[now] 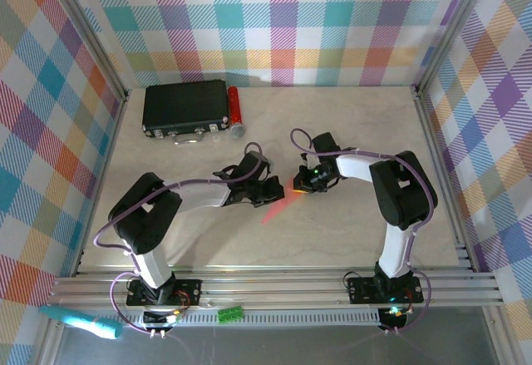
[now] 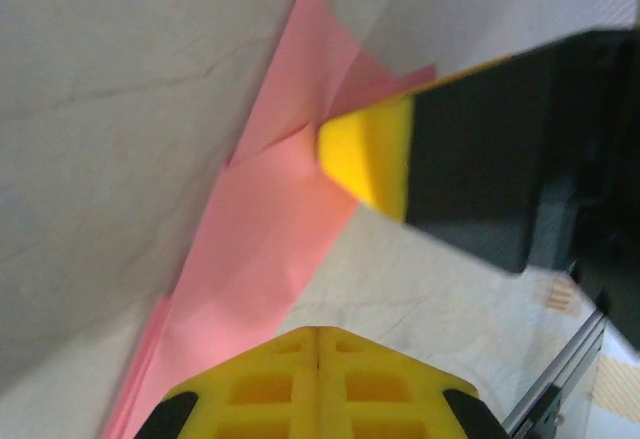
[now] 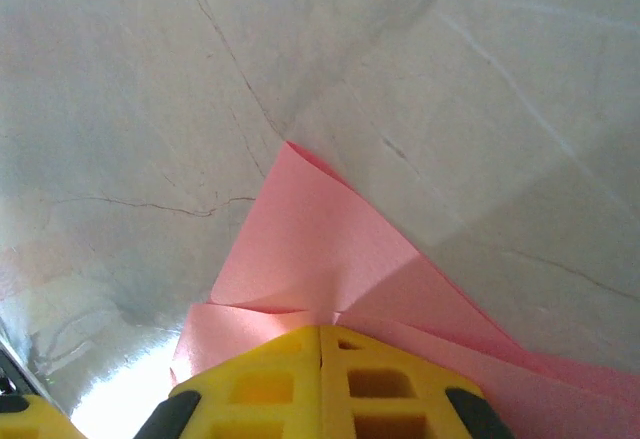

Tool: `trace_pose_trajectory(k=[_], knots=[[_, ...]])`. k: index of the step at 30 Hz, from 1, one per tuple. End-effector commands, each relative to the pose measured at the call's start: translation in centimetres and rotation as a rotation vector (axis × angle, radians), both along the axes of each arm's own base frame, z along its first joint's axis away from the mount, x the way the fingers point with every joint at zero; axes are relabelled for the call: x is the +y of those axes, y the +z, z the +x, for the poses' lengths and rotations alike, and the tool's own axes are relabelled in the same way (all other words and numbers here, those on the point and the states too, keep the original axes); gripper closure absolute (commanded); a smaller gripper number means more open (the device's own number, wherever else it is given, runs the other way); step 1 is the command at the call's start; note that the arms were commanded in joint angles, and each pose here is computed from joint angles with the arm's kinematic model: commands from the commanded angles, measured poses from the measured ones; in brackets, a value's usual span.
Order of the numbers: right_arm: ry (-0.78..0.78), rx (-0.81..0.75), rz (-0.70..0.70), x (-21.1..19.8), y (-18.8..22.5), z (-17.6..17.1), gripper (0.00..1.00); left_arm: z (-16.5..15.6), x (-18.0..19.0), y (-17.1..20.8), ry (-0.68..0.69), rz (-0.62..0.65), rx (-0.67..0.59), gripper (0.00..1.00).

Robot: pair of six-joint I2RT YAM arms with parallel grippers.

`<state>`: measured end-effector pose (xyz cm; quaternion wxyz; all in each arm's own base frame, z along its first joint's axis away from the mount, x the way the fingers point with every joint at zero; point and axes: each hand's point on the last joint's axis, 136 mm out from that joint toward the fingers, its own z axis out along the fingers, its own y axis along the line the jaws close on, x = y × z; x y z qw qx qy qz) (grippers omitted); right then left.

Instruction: Fold a paper plane with a square sheet of paper (pick it up from the middle)

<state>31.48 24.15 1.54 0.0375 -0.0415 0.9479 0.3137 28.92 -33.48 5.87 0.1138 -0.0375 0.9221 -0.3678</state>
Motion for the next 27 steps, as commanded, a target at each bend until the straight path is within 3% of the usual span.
trace_pose_trajectory(k=[1,8,17,27], knots=[[0.005,0.088,-0.088,-1.6,-3.0,-2.3,0.94,0.7,-0.2,-1.6,0.038,0.031,0.043,1.0],[0.01,0.061,-0.049,-1.1,-2.0,-1.7,0.94,0.1,0.7,-4.3,0.049,0.117,0.111,1.0],[0.036,-0.037,0.054,0.9,2.9,-1.0,0.93,-1.2,2.1,-6.9,0.059,0.191,0.176,1.0],[-0.015,0.026,0.023,1.6,0.9,-2.9,0.96,-1.4,2.2,-7.3,0.052,0.207,0.182,1.0]])
